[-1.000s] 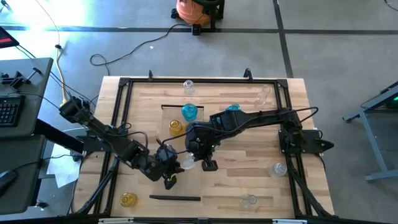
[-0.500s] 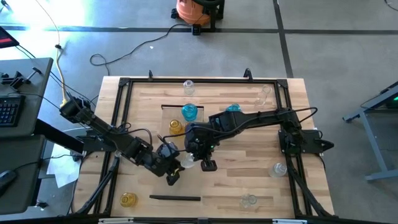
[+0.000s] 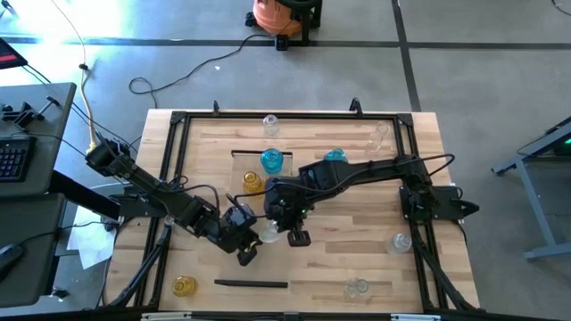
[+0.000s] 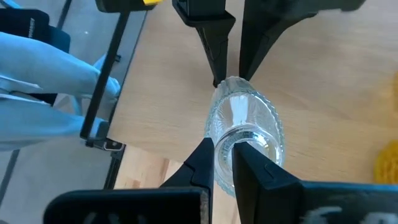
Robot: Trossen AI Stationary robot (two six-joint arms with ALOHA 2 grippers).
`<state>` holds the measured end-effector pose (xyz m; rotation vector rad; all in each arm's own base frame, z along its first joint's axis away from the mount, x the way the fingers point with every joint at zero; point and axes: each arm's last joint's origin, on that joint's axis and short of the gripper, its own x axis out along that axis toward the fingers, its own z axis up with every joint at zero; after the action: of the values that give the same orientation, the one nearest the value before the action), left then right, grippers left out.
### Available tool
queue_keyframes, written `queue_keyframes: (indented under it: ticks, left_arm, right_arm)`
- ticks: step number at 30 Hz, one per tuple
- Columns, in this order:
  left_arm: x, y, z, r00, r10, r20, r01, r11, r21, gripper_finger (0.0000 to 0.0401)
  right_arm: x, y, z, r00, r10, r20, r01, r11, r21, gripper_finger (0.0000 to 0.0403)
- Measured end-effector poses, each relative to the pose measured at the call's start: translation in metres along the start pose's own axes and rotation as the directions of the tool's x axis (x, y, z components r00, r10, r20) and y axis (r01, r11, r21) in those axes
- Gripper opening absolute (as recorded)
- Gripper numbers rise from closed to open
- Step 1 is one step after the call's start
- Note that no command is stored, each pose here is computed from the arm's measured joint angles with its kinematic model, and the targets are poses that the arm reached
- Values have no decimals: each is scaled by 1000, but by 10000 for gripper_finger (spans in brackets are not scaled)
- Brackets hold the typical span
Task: Sort vases onto shelf
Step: Put the top middle transparent vase on the shelf
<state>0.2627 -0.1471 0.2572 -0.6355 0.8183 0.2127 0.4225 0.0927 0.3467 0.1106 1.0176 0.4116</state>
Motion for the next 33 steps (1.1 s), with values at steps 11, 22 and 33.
queue_keyframes:
  ticks: [11, 22, 33]
  left_arm:
    - [-16, -8, -5, 992, -115, -58, 115, 993, -10, 97]
    - [-43, -8, 7, 984, -169, 62, 169, 986, 13, 97]
    - [-36, -3, 12, 989, -130, 73, 127, 991, 43, 97]
  right_arm:
    - [13, -3, 3, 1000, 20, 0, -20, 1000, -6, 16]
    - [15, -5, 3, 1000, 14, -2, -14, 1000, 2, 16]
    - [15, -5, 3, 1000, 14, -2, -14, 1000, 3, 16]
